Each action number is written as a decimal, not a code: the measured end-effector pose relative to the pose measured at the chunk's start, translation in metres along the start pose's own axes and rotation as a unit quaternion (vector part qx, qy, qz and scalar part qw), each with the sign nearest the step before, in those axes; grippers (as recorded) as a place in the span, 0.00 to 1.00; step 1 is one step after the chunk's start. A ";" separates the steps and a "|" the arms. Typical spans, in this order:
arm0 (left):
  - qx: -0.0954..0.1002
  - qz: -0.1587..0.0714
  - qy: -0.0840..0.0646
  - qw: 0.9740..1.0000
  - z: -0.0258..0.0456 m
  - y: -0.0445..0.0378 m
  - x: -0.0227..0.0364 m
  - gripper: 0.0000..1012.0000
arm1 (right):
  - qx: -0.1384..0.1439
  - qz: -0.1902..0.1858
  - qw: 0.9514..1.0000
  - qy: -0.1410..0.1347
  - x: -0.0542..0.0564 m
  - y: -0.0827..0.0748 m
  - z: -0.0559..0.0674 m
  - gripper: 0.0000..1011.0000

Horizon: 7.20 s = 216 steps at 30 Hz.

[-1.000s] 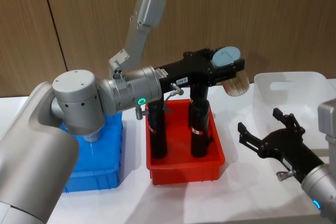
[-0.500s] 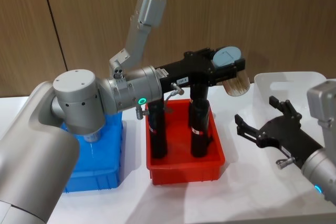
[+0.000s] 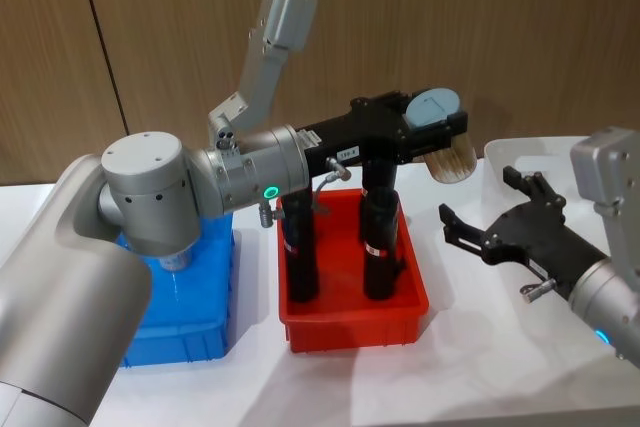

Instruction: Pick the cotton swabs from the blue box and place them into the white box.

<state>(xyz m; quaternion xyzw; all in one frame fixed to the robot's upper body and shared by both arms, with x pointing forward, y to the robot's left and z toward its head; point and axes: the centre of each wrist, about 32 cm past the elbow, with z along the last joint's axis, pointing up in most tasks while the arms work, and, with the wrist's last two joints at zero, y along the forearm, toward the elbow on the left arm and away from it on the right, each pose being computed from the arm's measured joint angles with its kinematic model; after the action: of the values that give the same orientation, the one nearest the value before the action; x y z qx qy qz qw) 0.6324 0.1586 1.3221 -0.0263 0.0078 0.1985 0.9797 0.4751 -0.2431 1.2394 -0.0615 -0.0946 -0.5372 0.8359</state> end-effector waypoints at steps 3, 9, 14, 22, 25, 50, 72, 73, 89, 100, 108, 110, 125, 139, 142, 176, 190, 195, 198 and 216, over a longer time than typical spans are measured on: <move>0.000 0.000 0.000 1.000 0.0000 0.0000 0.0000 0.66 | -0.001 0.003 1.000 0.000 0.001 0.001 0.002 0.99; 0.000 0.000 0.000 1.000 0.0000 0.0000 0.0000 0.66 | -0.001 0.007 1.000 0.004 0.003 0.004 0.008 0.99; 0.000 0.000 0.000 1.000 0.0000 0.0000 0.0000 0.66 | -0.001 0.012 1.000 0.007 0.004 0.005 0.012 0.99; 0.000 0.000 0.000 1.000 0.0000 0.0000 0.0000 0.66 | -0.001 0.017 1.000 0.011 0.008 0.008 0.018 0.99; 0.000 0.000 0.000 1.000 0.0000 0.0000 0.0000 0.66 | -0.001 0.020 1.000 0.013 0.009 0.010 0.020 0.99; 0.000 0.000 0.000 1.000 0.0000 0.0000 0.0000 0.66 | -0.013 0.039 0.999 0.003 0.012 0.022 0.027 0.99; 0.000 0.000 0.000 1.000 0.0000 0.0000 0.0000 0.66 | -0.019 0.040 0.999 -0.012 0.013 0.032 0.035 0.88; 0.000 0.000 0.000 1.000 0.0000 0.0000 0.0000 0.66 | -0.019 0.040 0.999 -0.012 0.013 0.032 0.035 0.86; 0.000 0.001 0.000 1.000 0.0001 0.0000 0.0000 0.66 | -0.018 0.038 0.999 -0.015 0.014 0.035 0.037 0.63; 0.000 0.000 0.000 1.000 0.0000 0.0000 0.0000 0.88 | -0.013 0.032 0.999 -0.015 0.014 0.036 0.038 0.63; 0.000 0.000 0.000 1.000 0.0000 0.0000 0.0000 0.99 | -0.012 0.031 0.999 -0.014 0.014 0.036 0.038 0.63; 0.000 0.000 0.000 1.000 0.0000 0.0000 0.0000 0.99 | -0.011 0.031 0.999 -0.013 0.015 0.036 0.038 0.63; 0.000 0.000 0.000 1.000 0.0000 0.0000 0.0000 0.99 | -0.014 0.024 1.000 0.006 0.015 0.034 0.027 0.63; 0.000 0.000 0.000 1.000 0.0000 0.0000 0.0000 0.99 | -0.032 -0.014 0.999 0.040 0.024 0.028 0.003 0.63; 0.000 0.000 0.000 1.000 0.0000 0.0000 0.0000 0.99 | -0.038 -0.026 0.998 0.045 0.029 0.026 -0.002 0.63; 0.000 0.000 0.000 1.000 0.0000 0.0000 0.0000 0.99 | -0.167 -0.145 0.973 0.066 0.118 0.040 -0.072 0.77; 0.000 0.000 0.000 1.000 0.0000 0.0000 0.0000 0.99 | -0.178 -0.148 0.970 0.074 0.131 0.042 -0.081 0.99; 0.000 0.000 0.000 1.000 0.0000 0.0000 0.0000 0.99 | -0.180 -0.148 0.969 0.075 0.133 0.042 -0.083 0.99; 0.000 0.000 0.000 1.000 0.0000 0.0000 0.0000 0.99 | -0.181 -0.148 0.969 0.076 0.134 0.042 -0.084 0.99; 0.000 0.000 0.000 1.000 0.0000 0.0000 0.0000 0.99 | -0.183 -0.149 0.969 0.077 0.136 0.042 -0.085 0.99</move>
<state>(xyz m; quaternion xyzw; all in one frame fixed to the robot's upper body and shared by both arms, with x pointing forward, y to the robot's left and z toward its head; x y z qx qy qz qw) 0.6324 0.1586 1.3221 -0.0263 0.0078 0.1986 0.9797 0.5766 -0.3636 1.1867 -0.1570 0.0622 -0.6671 0.7255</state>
